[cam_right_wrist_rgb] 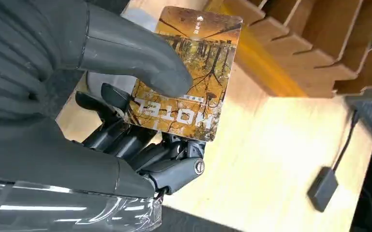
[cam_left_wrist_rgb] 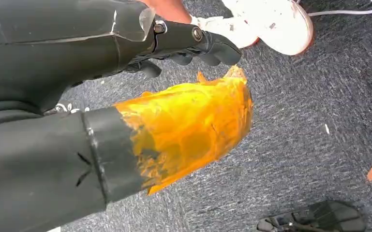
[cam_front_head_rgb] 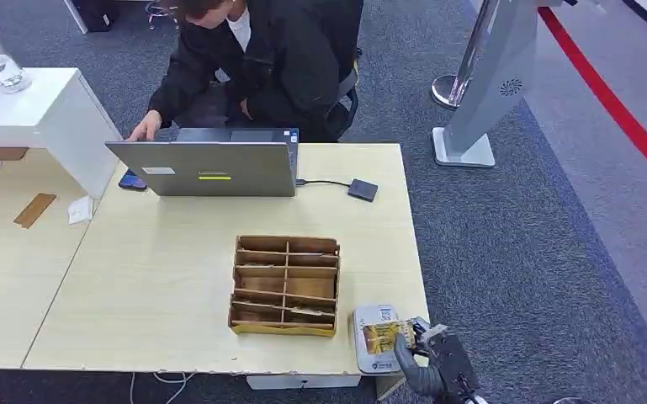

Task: Pass the card to the sensor for recognition and then transmit it.

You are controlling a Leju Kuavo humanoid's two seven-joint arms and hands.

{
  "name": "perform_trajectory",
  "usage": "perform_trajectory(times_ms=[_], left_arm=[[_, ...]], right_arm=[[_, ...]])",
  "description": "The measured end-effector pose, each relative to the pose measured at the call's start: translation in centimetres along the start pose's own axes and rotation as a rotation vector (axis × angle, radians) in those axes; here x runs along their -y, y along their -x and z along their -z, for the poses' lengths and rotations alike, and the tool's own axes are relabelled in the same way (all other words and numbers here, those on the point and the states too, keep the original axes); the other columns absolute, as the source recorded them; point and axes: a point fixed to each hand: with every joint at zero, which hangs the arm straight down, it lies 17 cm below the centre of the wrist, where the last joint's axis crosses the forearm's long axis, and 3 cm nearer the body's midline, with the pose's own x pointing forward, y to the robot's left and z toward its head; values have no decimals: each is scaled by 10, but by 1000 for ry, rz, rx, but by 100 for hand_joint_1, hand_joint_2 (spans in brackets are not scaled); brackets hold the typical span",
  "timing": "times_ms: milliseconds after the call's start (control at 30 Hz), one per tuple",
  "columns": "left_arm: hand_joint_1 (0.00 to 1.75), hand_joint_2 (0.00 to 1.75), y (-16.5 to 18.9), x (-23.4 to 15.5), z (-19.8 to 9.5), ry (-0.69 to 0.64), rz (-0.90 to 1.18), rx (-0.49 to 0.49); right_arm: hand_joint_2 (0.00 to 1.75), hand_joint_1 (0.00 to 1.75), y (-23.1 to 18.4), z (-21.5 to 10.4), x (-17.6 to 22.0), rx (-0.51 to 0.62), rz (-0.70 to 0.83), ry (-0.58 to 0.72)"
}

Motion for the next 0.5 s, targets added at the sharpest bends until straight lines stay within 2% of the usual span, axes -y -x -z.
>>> perform_trajectory(times_ms=[500], left_arm=[[0, 0, 1, 0, 0, -4, -2, -3]], right_arm=[[175, 175, 11, 0, 1, -29, -28, 18]])
